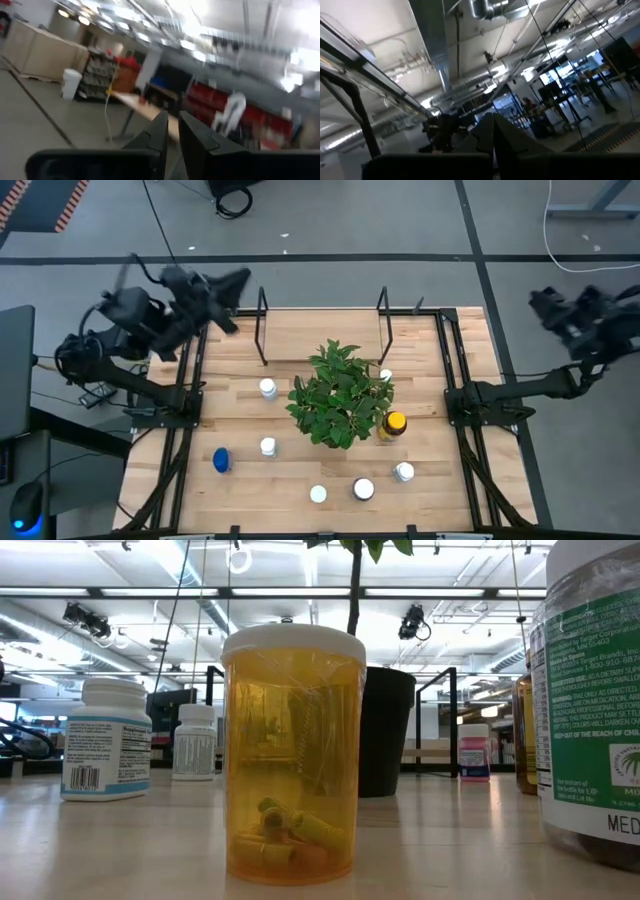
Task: Pick and place medicine bottles onto shelf by color
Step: Put the white pill bottle on the shelf
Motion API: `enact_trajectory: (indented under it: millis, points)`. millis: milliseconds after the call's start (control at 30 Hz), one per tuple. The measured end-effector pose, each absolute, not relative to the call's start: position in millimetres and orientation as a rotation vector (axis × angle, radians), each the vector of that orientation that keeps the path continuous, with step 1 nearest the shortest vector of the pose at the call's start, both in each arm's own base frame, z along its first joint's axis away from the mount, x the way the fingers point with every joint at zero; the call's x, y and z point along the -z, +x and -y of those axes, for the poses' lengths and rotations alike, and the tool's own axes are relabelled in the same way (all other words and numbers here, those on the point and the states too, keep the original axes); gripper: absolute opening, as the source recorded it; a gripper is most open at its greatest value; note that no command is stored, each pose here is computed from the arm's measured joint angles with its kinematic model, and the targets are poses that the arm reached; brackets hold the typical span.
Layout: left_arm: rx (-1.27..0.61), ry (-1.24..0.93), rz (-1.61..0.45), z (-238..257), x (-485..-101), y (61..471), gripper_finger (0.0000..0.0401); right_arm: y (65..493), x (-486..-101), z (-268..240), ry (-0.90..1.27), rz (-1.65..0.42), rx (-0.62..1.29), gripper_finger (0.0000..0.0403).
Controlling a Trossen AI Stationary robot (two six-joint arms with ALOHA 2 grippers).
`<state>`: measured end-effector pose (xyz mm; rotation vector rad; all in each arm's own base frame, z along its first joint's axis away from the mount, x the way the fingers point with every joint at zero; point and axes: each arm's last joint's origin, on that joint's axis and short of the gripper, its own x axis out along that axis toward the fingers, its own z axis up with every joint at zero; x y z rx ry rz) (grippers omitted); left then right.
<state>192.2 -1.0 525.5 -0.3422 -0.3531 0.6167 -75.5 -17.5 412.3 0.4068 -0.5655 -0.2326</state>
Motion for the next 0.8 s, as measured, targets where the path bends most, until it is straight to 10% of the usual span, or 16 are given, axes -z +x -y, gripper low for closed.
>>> enact_trajectory:
  millis: [433, 800]
  points:
    - [-0.526, -0.32, -0.495, 9.0, -439.8, 194.1, 0.0288, 43.2, -392.7, 6.8, 0.387, -0.066, 0.306, 0.0151]
    - [-0.384, -0.102, -1.174, 9.4, -376.7, 227.0, 0.0316, 129.2, -368.9, -0.6, 0.449, -0.379, 0.383, 0.0276]
